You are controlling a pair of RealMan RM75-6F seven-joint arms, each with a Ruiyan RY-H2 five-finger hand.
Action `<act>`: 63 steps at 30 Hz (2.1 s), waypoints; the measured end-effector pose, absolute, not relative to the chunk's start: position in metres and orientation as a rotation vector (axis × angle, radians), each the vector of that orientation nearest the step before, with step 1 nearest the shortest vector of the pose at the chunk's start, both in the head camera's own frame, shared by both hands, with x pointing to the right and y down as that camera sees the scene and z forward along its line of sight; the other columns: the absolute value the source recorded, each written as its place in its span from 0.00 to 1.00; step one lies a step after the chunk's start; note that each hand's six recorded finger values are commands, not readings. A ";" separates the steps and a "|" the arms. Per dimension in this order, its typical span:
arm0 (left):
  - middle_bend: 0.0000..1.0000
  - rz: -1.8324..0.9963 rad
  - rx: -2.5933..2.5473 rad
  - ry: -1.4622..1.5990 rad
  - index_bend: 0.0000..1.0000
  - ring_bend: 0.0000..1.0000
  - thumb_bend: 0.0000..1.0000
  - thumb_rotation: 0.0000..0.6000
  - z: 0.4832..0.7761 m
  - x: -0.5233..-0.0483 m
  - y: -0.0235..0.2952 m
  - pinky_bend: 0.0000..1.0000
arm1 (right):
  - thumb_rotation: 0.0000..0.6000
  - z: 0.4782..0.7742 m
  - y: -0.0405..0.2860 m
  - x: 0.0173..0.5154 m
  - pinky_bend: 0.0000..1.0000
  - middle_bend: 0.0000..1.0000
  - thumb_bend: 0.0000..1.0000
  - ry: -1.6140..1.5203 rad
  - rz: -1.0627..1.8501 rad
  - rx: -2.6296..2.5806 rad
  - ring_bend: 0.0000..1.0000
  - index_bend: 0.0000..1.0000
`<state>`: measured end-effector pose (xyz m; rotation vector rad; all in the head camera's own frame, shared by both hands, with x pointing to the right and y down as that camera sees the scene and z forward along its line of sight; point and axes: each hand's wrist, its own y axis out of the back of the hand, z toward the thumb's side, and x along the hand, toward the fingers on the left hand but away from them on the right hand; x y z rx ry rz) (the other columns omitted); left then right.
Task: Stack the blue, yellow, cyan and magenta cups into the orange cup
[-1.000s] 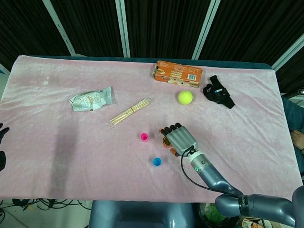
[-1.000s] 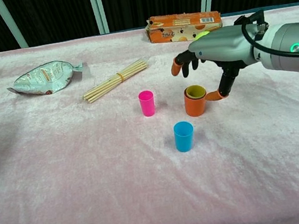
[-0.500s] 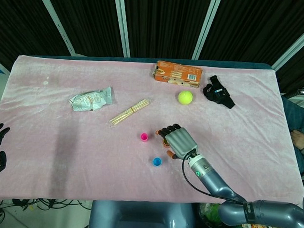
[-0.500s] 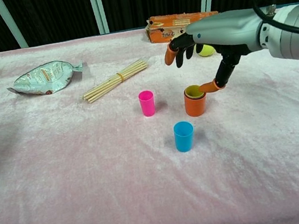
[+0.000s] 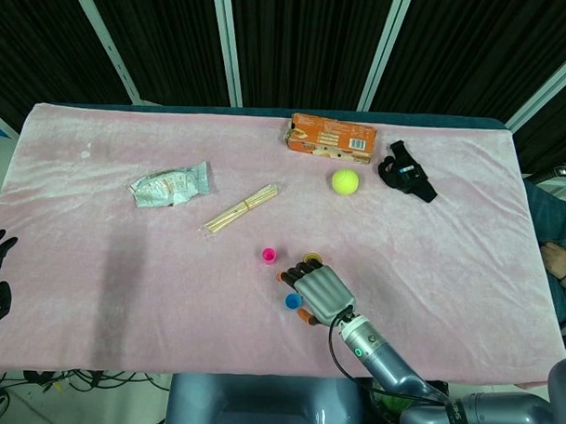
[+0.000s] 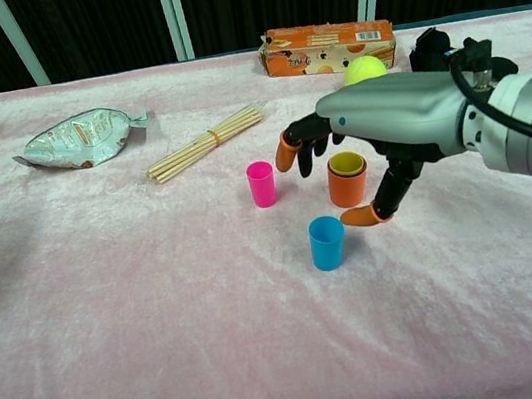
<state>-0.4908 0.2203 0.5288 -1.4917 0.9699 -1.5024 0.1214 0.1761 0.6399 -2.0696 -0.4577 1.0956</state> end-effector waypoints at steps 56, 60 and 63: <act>0.03 -1.508 -1.481 0.968 0.09 0.00 0.71 1.00 0.528 -0.492 0.220 0.01 | 1.00 0.666 0.178 0.117 0.21 0.47 0.29 -0.514 1.059 -2.036 0.26 0.51; 0.03 -1.507 -1.481 0.967 0.09 0.00 0.71 1.00 0.528 -0.492 0.220 0.01 | 1.00 0.655 0.165 0.119 0.21 0.47 0.29 -0.531 1.047 -2.018 0.26 0.51; 0.03 -1.508 -1.483 0.966 0.09 0.00 0.71 1.00 0.529 -0.491 0.220 0.01 | 1.00 0.647 0.150 0.123 0.21 0.47 0.29 -0.545 1.050 -1.983 0.26 0.51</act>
